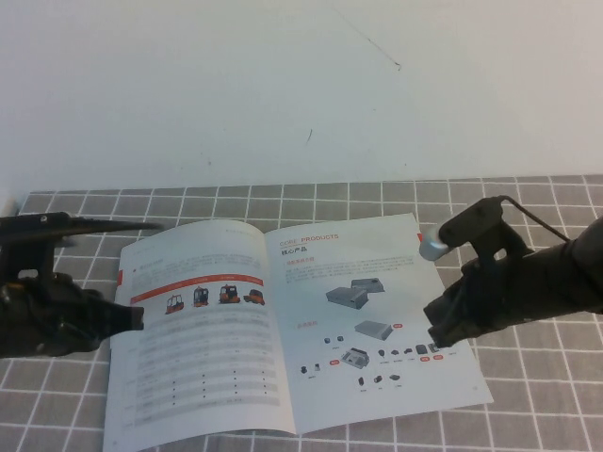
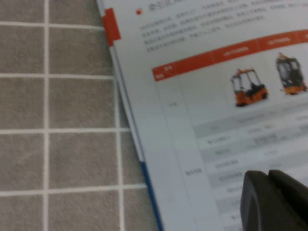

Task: Close book
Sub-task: 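Close the open booklet and leave it lying on the table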

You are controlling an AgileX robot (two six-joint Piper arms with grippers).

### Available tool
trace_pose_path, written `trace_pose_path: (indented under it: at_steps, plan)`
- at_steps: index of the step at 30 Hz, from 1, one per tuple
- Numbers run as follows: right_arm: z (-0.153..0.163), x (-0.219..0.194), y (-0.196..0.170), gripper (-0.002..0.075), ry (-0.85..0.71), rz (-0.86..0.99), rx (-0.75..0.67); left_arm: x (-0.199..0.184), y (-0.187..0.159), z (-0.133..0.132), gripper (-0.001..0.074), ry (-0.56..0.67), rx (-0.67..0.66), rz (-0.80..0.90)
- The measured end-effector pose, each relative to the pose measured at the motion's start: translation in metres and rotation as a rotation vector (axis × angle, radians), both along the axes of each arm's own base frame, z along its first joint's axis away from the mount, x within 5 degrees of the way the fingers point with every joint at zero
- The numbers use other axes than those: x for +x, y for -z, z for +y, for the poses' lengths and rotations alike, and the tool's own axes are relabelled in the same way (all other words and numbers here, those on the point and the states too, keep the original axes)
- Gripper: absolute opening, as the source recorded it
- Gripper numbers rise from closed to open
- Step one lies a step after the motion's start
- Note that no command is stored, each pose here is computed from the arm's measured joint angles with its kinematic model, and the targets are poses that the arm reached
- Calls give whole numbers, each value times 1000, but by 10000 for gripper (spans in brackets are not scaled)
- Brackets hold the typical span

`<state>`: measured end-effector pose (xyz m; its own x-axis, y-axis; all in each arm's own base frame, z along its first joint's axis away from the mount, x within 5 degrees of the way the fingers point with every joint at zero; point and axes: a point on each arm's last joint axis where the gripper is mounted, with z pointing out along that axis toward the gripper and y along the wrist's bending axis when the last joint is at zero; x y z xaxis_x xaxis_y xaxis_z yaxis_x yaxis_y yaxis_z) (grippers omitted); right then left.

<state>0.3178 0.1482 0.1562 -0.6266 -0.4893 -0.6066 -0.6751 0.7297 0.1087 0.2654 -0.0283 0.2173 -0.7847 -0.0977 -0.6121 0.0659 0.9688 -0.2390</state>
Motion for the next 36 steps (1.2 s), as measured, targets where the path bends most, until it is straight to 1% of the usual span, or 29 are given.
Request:
trace_pose_path:
  at_steps: [4,10,16,22,31,36]
  plan:
    - [0,1,18,-3,1,47,-19,9,9,3,-4,-31,20,-8]
    - [0,2,38,-3,5,99,-39,19,30,6,-4,-59,44,25]
    - [1,3,38,-3,8,98,-36,27,43,9,-4,-92,68,24]
    - [1,4,38,-3,6,99,-34,33,47,12,-4,-125,88,-4]
    - [2,4,38,-3,2,102,-30,37,75,13,-4,-127,102,80]
    - [2,4,38,-3,5,105,-30,39,79,14,-4,-130,119,75]
